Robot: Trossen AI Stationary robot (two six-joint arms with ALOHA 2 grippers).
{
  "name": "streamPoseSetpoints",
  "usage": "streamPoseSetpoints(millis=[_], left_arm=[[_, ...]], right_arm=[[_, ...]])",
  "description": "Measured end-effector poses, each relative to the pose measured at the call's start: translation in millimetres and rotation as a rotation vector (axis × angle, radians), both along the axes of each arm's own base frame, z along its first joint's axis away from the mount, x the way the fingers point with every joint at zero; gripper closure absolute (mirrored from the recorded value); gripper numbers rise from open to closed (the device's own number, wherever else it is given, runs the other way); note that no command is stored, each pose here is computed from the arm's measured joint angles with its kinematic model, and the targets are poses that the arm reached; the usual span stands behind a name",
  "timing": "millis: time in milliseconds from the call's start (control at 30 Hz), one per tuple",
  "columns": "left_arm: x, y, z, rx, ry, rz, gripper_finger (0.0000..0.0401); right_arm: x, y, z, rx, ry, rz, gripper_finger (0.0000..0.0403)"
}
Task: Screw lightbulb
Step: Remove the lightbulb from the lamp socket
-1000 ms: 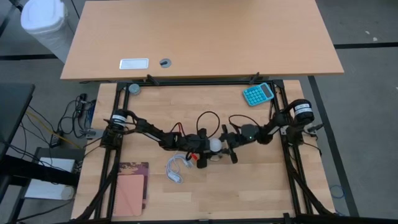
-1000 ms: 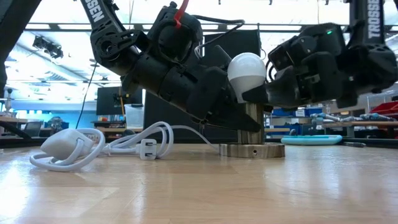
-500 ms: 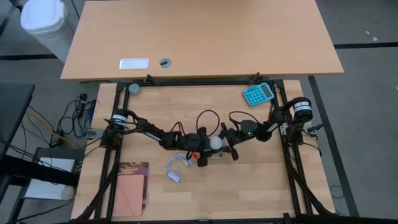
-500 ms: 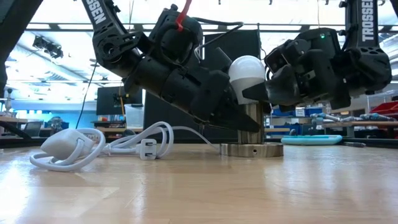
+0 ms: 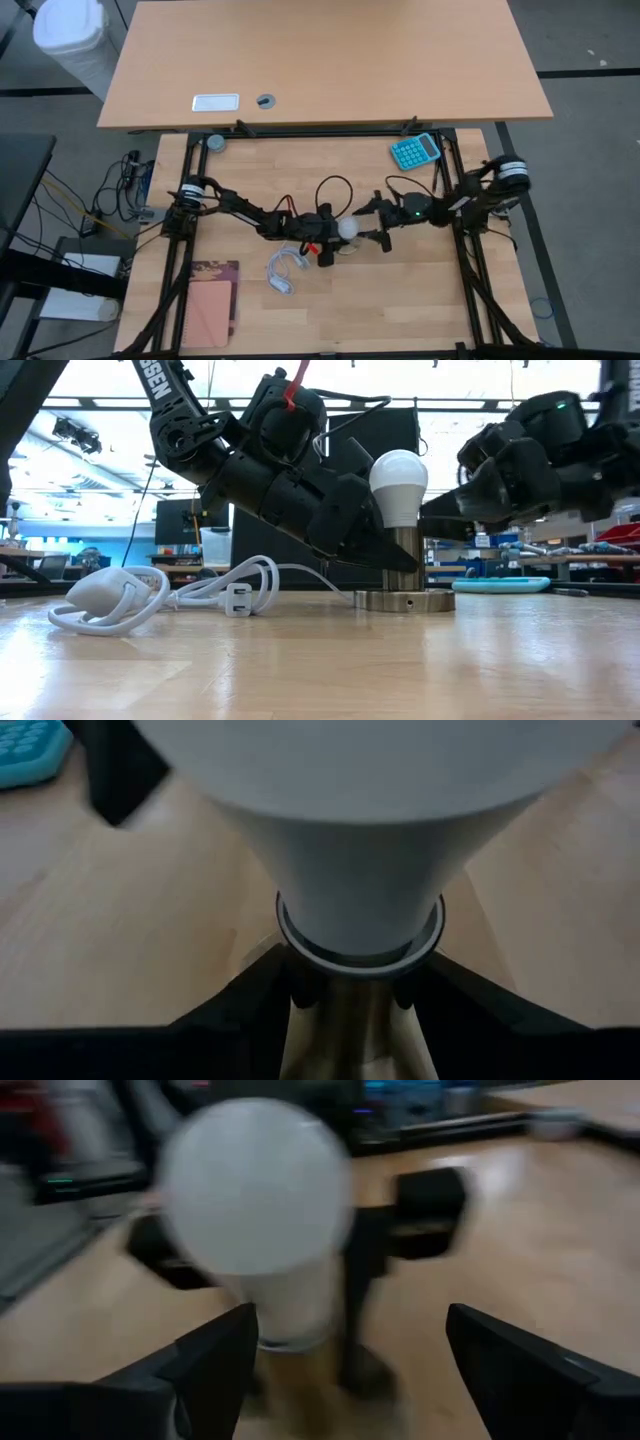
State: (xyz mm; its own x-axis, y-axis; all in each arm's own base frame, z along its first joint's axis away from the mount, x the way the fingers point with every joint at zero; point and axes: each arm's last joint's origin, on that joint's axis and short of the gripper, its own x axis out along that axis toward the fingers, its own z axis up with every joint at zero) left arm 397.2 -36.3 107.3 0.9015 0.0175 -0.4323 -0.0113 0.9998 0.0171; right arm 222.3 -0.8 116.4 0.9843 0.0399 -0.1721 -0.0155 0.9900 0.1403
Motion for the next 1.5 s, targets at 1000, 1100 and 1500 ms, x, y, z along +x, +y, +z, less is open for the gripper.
streamPoseSetpoints(millis=[1000,1100,1500], left_arm=[[-0.4,-0.1,0.0,-0.011,0.004,0.037,0.0213],[-0.5,0.5,-0.2,-0.009,0.009,0.042,0.0213],[-0.8,1.0,-0.6,0.000,0.013,0.056,0.0213]], right_arm=[[35.3,88.5,3.5,-0.137,0.107,-0.391,0.0090],[31.6,87.0,4.7,-0.149,0.099,-0.432,0.0090],[-7.7,77.3,1.9,-0.122,0.066,-0.600,0.0094]])
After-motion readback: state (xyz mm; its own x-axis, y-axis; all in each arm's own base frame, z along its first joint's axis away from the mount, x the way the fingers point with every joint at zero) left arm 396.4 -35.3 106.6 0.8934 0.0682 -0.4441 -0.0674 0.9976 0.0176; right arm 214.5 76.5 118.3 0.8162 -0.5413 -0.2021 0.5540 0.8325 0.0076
